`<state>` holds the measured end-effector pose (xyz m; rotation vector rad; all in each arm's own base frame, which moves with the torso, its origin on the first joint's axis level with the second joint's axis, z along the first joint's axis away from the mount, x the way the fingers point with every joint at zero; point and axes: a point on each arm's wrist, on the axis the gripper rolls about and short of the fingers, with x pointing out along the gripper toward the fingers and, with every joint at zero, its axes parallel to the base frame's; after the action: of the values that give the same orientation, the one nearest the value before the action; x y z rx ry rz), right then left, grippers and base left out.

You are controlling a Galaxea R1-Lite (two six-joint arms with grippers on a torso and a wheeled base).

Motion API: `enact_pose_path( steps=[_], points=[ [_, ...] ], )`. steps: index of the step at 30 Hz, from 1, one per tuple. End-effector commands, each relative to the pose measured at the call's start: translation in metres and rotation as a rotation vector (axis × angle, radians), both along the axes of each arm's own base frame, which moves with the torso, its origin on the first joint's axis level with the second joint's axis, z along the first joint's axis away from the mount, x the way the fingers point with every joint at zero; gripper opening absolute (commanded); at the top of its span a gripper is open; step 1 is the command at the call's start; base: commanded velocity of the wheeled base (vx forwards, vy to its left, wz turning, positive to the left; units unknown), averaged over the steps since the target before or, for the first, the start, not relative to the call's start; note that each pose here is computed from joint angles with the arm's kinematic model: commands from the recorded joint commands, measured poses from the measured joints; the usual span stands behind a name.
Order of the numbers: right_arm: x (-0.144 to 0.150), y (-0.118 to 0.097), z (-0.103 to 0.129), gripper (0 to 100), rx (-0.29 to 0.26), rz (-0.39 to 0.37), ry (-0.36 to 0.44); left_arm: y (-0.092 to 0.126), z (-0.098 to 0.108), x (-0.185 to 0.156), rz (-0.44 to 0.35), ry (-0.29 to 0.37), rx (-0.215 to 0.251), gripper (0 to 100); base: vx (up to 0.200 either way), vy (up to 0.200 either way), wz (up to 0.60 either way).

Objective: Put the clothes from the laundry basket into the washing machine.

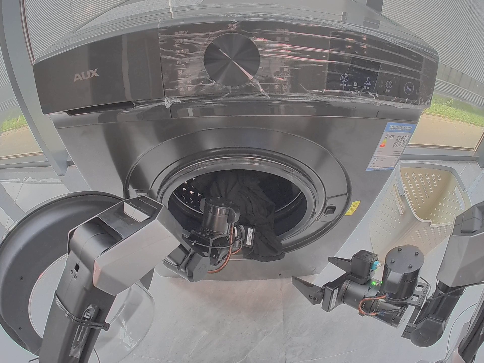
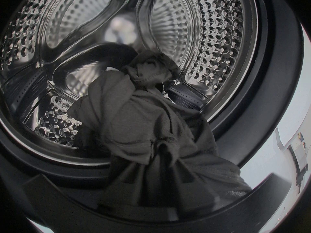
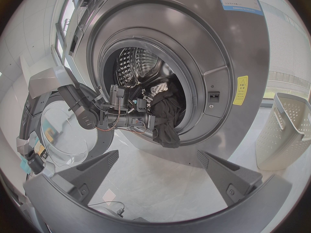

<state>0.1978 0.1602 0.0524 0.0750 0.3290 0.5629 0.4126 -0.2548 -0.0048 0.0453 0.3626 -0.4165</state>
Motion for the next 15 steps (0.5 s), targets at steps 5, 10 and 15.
enact_pose_path(
  steps=[5,10,15],
  points=[
    [0.0,0.0,0.0,100,-0.001,0.002,0.0,0.001,0.023,0.021,0.053,-0.1,-0.069,0,0.0,0.0,0.0],
    [0.0,0.0,0.0,100,-0.002,0.002,0.001,0.009,0.05,0.042,0.118,-0.221,-0.145,0,0.0,0.0,0.0],
    [0.0,0.0,-0.001,100,-0.002,0.002,0.001,0.013,0.062,0.058,0.166,-0.293,-0.207,0,0.0,0.0,0.0]
  ],
)
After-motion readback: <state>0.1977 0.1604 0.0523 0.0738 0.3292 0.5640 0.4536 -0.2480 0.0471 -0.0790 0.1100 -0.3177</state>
